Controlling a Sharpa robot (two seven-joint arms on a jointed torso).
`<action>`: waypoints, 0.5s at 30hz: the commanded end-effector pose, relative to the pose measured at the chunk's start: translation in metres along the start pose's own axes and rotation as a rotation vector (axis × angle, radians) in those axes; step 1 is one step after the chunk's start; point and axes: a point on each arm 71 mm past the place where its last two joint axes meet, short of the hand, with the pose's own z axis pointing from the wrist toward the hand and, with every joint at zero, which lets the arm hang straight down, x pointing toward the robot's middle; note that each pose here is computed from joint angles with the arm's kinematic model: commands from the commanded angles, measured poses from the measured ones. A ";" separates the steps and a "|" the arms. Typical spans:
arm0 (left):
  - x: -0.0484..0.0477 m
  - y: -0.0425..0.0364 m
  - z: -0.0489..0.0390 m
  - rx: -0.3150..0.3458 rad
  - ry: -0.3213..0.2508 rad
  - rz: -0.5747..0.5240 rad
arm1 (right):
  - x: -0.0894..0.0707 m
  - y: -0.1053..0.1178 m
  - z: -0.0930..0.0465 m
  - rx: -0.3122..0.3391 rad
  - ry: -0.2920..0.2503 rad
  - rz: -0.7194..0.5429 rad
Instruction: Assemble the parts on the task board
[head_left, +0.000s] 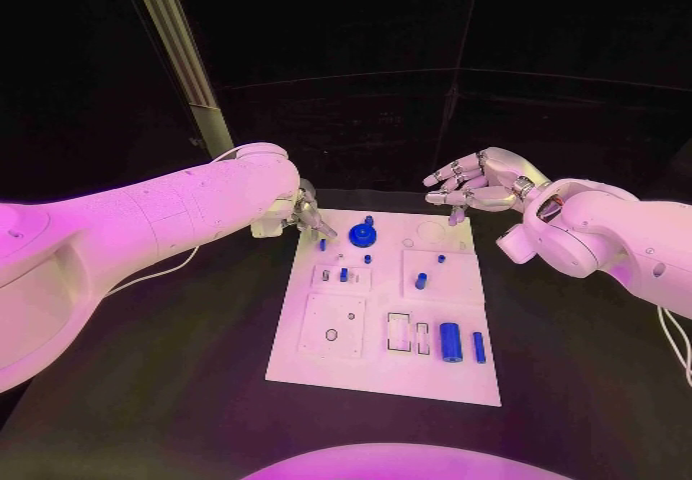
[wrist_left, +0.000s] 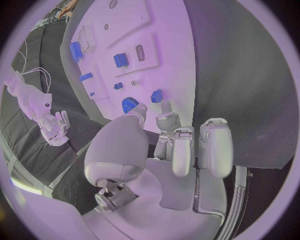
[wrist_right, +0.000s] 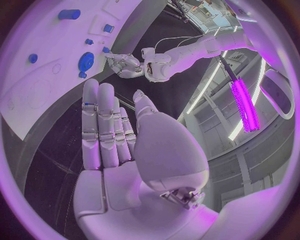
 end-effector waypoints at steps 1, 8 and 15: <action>0.0010 -0.0021 0.0005 0.016 0.014 0.017 | 0.000 0.002 0.001 -0.011 0.006 0.000; 0.0041 -0.0030 0.0023 0.019 0.027 0.022 | 0.001 0.002 0.001 -0.011 0.007 0.000; 0.0058 -0.0033 0.0031 0.022 0.032 0.023 | 0.001 0.002 0.001 -0.012 0.008 0.001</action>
